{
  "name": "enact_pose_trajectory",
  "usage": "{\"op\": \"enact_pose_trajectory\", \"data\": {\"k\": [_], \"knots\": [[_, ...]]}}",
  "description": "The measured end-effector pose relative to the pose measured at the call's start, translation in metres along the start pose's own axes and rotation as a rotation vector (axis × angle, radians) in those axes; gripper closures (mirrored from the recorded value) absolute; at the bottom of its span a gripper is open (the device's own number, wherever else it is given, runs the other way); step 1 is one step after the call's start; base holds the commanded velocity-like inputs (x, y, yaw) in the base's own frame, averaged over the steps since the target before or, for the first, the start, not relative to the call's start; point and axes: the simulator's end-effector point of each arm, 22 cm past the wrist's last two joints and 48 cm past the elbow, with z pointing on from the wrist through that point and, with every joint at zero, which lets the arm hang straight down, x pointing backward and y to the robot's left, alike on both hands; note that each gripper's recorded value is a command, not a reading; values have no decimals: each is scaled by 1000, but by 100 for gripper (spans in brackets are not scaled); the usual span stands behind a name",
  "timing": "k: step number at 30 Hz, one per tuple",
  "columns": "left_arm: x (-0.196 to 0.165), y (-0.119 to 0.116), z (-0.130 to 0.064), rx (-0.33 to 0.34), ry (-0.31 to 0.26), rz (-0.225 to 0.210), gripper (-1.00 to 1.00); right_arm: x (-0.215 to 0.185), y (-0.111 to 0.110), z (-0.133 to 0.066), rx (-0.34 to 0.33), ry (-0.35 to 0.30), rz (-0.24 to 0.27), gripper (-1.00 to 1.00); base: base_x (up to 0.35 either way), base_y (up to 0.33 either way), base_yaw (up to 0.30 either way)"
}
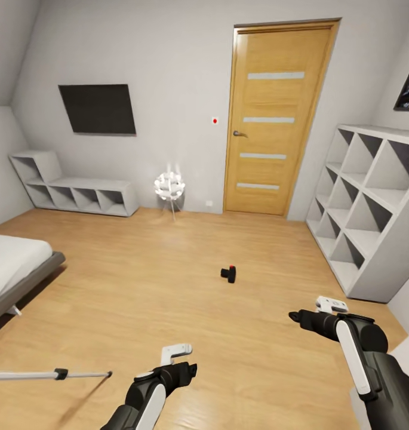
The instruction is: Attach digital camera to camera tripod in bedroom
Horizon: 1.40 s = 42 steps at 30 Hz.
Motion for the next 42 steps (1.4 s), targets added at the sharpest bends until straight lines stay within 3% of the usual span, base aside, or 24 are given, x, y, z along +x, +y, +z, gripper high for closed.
{"op": "enact_pose_trajectory", "data": {"k": [28, 42], "knots": [[35, 20, 18, -48, 70, -18, -100, 26, -3, 22, 10, 75, 2, -100, 325, -66, -182], [33, 47, 23, -99, 74, -71, -100, 45, 21, 33, -14, 123, -76, -100, 325, -132, -182]]}}
